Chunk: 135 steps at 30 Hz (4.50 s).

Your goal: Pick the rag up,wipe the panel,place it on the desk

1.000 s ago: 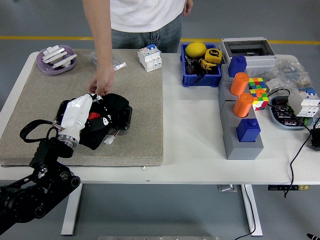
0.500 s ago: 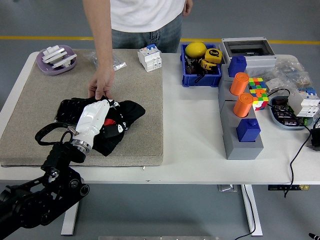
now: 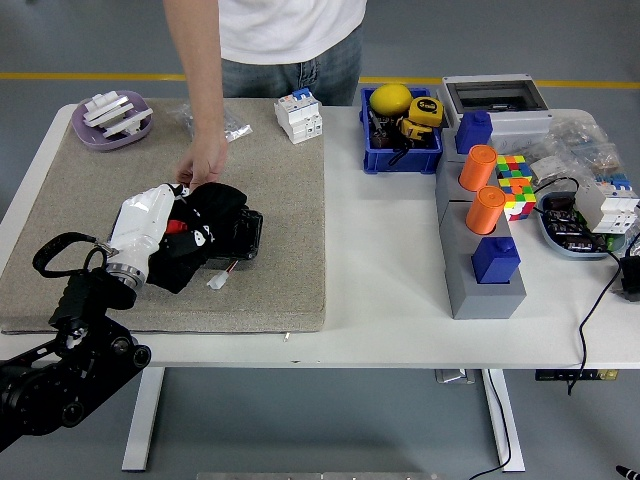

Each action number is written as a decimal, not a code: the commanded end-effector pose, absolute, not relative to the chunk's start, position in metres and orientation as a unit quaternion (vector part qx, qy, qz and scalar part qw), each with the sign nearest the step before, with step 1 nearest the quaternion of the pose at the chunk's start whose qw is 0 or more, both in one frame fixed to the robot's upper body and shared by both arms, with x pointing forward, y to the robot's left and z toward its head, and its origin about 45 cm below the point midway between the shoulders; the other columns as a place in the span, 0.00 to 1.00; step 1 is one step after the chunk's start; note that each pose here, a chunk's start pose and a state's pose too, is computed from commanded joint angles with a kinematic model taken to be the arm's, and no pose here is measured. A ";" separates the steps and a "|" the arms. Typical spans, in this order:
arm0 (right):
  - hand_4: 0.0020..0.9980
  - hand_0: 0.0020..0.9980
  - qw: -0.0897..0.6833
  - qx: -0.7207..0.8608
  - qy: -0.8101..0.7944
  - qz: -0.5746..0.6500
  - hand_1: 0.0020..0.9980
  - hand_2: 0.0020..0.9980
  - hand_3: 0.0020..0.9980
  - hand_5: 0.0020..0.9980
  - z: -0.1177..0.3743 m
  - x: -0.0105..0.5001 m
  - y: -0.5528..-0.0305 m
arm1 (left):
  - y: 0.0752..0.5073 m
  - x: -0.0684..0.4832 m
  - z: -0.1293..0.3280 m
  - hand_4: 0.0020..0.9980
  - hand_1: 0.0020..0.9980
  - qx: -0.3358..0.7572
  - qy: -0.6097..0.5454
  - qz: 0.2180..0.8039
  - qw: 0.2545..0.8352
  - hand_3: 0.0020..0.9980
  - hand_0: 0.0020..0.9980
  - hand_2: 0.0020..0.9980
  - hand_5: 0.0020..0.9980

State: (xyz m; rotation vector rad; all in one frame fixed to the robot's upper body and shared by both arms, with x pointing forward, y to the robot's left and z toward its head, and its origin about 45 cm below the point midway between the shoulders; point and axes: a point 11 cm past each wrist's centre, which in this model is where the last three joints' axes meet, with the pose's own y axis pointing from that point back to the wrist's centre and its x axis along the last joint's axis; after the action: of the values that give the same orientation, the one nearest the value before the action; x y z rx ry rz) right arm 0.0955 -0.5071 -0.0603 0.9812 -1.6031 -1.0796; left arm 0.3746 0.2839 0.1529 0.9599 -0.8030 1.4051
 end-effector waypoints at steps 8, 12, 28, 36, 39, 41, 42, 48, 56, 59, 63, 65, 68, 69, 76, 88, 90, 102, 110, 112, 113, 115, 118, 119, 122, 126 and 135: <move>1.00 0.71 0.467 0.400 -0.654 -0.441 0.68 0.69 0.64 0.55 -0.060 0.096 -0.507 | 0.314 0.380 0.158 0.18 0.17 0.430 -0.340 0.623 0.558 0.40 0.27 0.43 0.00; 1.00 0.71 0.466 0.401 -0.654 -0.441 0.68 0.69 0.64 0.55 -0.061 0.096 -0.506 | 0.333 0.383 0.161 0.19 0.17 0.441 -0.337 0.634 0.539 0.41 0.27 0.43 0.00; 1.00 0.71 0.465 0.402 -0.654 -0.440 0.68 0.69 0.64 0.55 -0.060 0.098 -0.506 | 0.379 0.387 0.176 0.20 0.17 0.460 -0.331 0.665 0.486 0.40 0.27 0.43 0.00; 1.00 0.71 0.465 0.402 -0.655 -0.440 0.68 0.69 0.64 0.55 -0.060 0.098 -0.507 | 0.370 0.387 0.171 0.20 0.17 0.457 -0.332 0.658 0.498 0.41 0.27 0.43 0.00; 1.00 0.71 0.465 0.401 -0.655 -0.440 0.68 0.69 0.64 0.55 -0.059 0.099 -0.507 | 0.362 0.387 0.169 0.20 0.17 0.454 -0.334 0.653 0.505 0.41 0.27 0.43 0.00; 1.00 0.71 0.466 0.401 -0.655 -0.439 0.68 0.69 0.64 0.55 -0.059 0.099 -0.508 | 0.357 0.387 0.167 0.20 0.17 0.453 -0.335 0.650 0.510 0.41 0.27 0.43 0.00; 1.00 0.71 0.466 0.401 -0.655 -0.439 0.68 0.69 0.64 0.55 -0.059 0.099 -0.508 | 0.354 0.387 0.167 0.20 0.17 0.453 -0.335 0.648 0.512 0.41 0.27 0.43 0.00; 1.00 0.71 0.467 0.401 -0.655 -0.439 0.68 0.69 0.64 0.55 -0.059 0.099 -0.508 | 0.329 0.384 0.162 0.20 0.17 0.442 -0.347 0.630 0.536 0.41 0.27 0.43 0.00; 1.00 0.71 0.468 0.399 -0.655 -0.439 0.68 0.69 0.64 0.55 -0.058 0.098 -0.510 | 0.289 0.375 0.155 0.21 0.18 0.427 -0.361 0.598 0.575 0.41 0.28 0.44 0.00; 1.00 0.71 0.469 0.399 -0.655 -0.439 0.68 0.69 0.64 0.55 -0.058 0.098 -0.510 | 0.274 0.371 0.154 0.21 0.18 0.419 -0.366 0.585 0.590 0.41 0.28 0.44 0.00; 1.00 0.71 0.469 0.398 -0.655 -0.438 0.68 0.69 0.64 0.55 -0.058 0.098 -0.511 | 0.255 0.364 0.153 0.21 0.18 0.411 -0.375 0.566 0.608 0.41 0.28 0.44 0.00; 1.00 0.71 0.469 0.398 -0.655 -0.438 0.68 0.69 0.64 0.55 -0.058 0.097 -0.511 | 0.249 0.362 0.152 0.22 0.18 0.408 -0.377 0.561 0.614 0.41 0.28 0.44 0.00; 1.00 0.71 0.470 0.398 -0.655 -0.439 0.68 0.69 0.64 0.55 -0.058 0.097 -0.511 | 0.237 0.358 0.152 0.22 0.18 0.404 -0.383 0.548 0.625 0.41 0.28 0.44 0.00; 1.00 0.71 0.469 0.398 -0.655 -0.439 0.68 0.69 0.64 0.55 -0.058 0.097 -0.511 | 0.233 0.356 0.152 0.22 0.18 0.402 -0.387 0.543 0.628 0.41 0.28 0.44 0.00; 1.00 0.71 0.469 0.396 -0.656 -0.439 0.68 0.69 0.64 0.55 -0.057 0.099 -0.511 | 0.214 0.351 0.153 0.22 0.18 0.391 -0.398 0.523 0.644 0.41 0.28 0.44 0.00; 1.00 0.71 0.468 0.396 -0.656 -0.440 0.68 0.69 0.64 0.55 -0.057 0.099 -0.511 | 0.238 0.362 0.152 0.22 0.18 0.409 -0.387 0.545 0.621 0.41 0.28 0.44 0.00; 1.00 0.71 0.468 0.396 -0.656 -0.440 0.68 0.69 0.64 0.55 -0.057 0.099 -0.511 | 0.247 0.365 0.152 0.22 0.18 0.415 -0.384 0.552 0.612 0.41 0.28 0.44 0.00; 1.00 0.71 0.466 0.396 -0.657 -0.441 0.68 0.69 0.64 0.55 -0.058 0.100 -0.510 | 0.300 0.380 0.152 0.22 0.18 0.443 -0.357 0.601 0.562 0.41 0.28 0.44 0.00; 1.00 0.71 0.466 0.397 -0.657 -0.441 0.68 0.69 0.64 0.55 -0.058 0.100 -0.509 | 0.344 0.385 0.157 0.22 0.18 0.465 -0.340 0.631 0.520 0.41 0.28 0.44 0.00; 1.00 0.72 0.465 0.397 -0.657 -0.441 0.68 0.69 0.64 0.55 -0.058 0.101 -0.509 | 0.353 0.386 0.159 0.22 0.18 0.465 -0.333 0.642 0.511 0.41 0.28 0.44 0.00; 1.00 0.72 0.465 0.397 -0.657 -0.441 0.68 0.69 0.64 0.55 -0.058 0.101 -0.509 | 0.357 0.386 0.161 0.22 0.18 0.466 -0.331 0.646 0.506 0.41 0.28 0.44 0.00; 1.00 0.72 0.464 0.397 -0.657 -0.441 0.68 0.69 0.64 0.55 -0.058 0.101 -0.509 | 0.364 0.387 0.163 0.22 0.18 0.466 -0.329 0.652 0.499 0.41 0.28 0.44 0.00; 1.00 0.71 0.464 0.397 -0.658 -0.440 0.68 0.69 0.64 0.55 -0.057 0.101 -0.510 | 0.371 0.387 0.166 0.23 0.18 0.468 -0.327 0.658 0.491 0.41 0.28 0.44 0.00; 1.00 0.71 0.464 0.397 -0.659 -0.440 0.68 0.69 0.64 0.55 -0.057 0.101 -0.510 | 0.374 0.387 0.166 0.23 0.18 0.469 -0.324 0.660 0.489 0.41 0.28 0.44 0.00; 1.00 0.71 0.464 0.397 -0.658 -0.440 0.68 0.69 0.64 0.55 -0.057 0.101 -0.510 | 0.376 0.387 0.166 0.23 0.18 0.470 -0.324 0.661 0.486 0.41 0.28 0.44 0.00; 1.00 0.72 0.464 0.397 -0.657 -0.441 0.68 0.69 0.64 0.55 -0.057 0.101 -0.510 | 0.375 0.386 0.164 0.22 0.18 0.470 -0.322 0.661 0.488 0.41 0.28 0.44 0.00; 1.00 0.71 0.466 0.397 -0.657 -0.440 0.68 0.69 0.64 0.55 -0.057 0.101 -0.511 | 0.344 0.384 0.158 0.23 0.18 0.460 -0.334 0.639 0.518 0.42 0.28 0.44 0.00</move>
State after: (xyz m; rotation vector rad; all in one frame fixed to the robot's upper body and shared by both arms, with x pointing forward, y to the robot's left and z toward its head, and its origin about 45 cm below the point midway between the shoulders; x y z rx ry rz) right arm 0.1008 -0.5112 -0.0566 0.9735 -1.6126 -1.0803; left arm 0.3844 0.3436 0.1583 1.1046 -0.8024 1.5335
